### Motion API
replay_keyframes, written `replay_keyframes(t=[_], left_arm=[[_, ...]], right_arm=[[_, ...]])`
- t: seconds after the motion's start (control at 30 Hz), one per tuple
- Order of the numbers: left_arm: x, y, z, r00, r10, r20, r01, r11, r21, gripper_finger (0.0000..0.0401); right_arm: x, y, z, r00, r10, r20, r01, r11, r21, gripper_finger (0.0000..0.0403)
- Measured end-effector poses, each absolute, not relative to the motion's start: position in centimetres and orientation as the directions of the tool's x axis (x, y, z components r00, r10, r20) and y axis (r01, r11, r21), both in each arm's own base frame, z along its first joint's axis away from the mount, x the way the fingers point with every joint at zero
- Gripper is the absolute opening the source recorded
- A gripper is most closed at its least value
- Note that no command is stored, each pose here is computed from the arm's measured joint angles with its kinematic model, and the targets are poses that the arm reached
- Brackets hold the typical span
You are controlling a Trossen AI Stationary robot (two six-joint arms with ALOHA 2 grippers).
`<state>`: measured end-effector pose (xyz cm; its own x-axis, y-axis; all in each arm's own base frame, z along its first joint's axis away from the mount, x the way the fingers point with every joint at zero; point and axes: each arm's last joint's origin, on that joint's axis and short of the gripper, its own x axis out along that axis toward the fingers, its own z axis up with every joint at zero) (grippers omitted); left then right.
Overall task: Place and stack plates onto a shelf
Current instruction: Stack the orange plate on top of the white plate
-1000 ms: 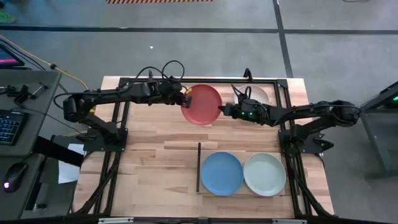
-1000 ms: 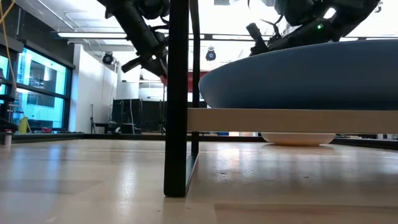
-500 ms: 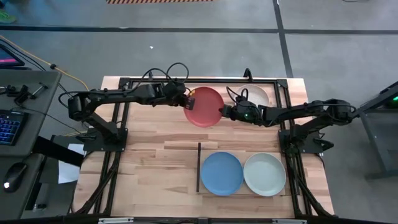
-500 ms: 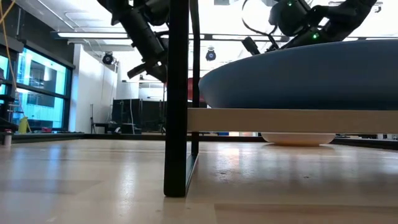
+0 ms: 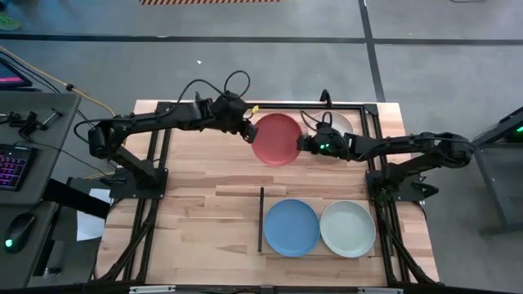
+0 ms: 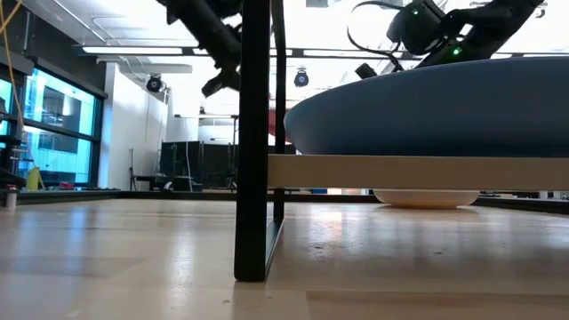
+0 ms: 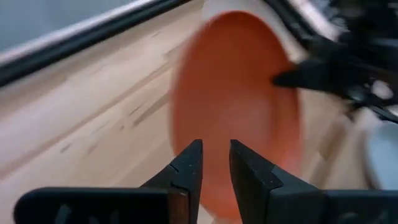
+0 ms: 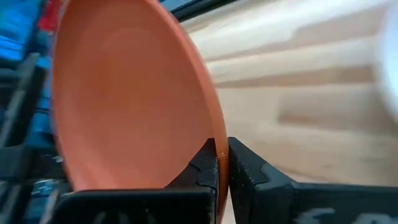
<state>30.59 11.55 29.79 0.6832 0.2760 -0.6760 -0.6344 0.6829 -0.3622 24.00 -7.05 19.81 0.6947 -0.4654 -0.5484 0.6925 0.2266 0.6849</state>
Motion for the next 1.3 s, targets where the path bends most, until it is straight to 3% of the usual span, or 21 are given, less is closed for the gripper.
replay_keyframes(t=[0.17,0.33,0.47,0.63,0.77,0.93,1.03,1.13,1.3], left_arm=[[29.8,11.8,34.1,0.73,0.266,-0.629,-0.546,0.781,-0.304,0.0073],[27.5,10.2,38.4,0.826,0.285,-0.486,-0.396,0.907,-0.142,0.0074],[25.2,8.3,39.7,0.903,0.267,-0.337,-0.301,0.952,-0.051,0.0072],[22.4,6.3,38.3,0.974,0.203,-0.105,-0.214,0.97,-0.112,0.0062],[20.7,5.2,35.5,0.983,0.183,-0.001,-0.178,0.96,-0.215,0.0048],[19.5,4.7,33.6,0.971,0.237,0.045,-0.212,0.929,-0.304,0.0031],[19.3,4.7,33.5,0.966,0.254,0.051,-0.226,0.924,-0.308,0.0025],[19.3,4.7,33.6,0.966,0.254,0.053,-0.227,0.926,-0.303,0.0024],[19.3,4.7,33.6,0.965,0.255,0.055,-0.228,0.927,-0.299,0.0024]], right_arm=[[20.8,-8.1,21.6,0.63,-0.514,-0.582,0.756,0.233,0.612,0.0],[17.1,-7.8,23.4,0.594,-0.523,-0.611,0.794,0.262,0.548,0.0],[14.6,-6.9,24.4,0.601,-0.498,-0.625,0.794,0.285,0.537,0.0],[13.2,-5.9,26.0,0.724,-0.437,-0.533,0.687,0.389,0.613,0.0],[13.1,-5.7,27.0,0.792,-0.413,-0.449,0.606,0.443,0.661,0.0],[13.2,-5.7,27.1,0.815,-0.379,-0.439,0.578,0.463,0.673,0.0],[13.5,-5.4,27.2,0.856,-0.289,-0.43,0.518,0.501,0.694,0.0],[13.6,-4.9,28.4,0.869,-0.137,-0.475,0.464,0.558,0.688,0.0],[13.2,-3.4,30.9,0.749,0.026,-0.662,0.48,0.667,0.57,0.0]])
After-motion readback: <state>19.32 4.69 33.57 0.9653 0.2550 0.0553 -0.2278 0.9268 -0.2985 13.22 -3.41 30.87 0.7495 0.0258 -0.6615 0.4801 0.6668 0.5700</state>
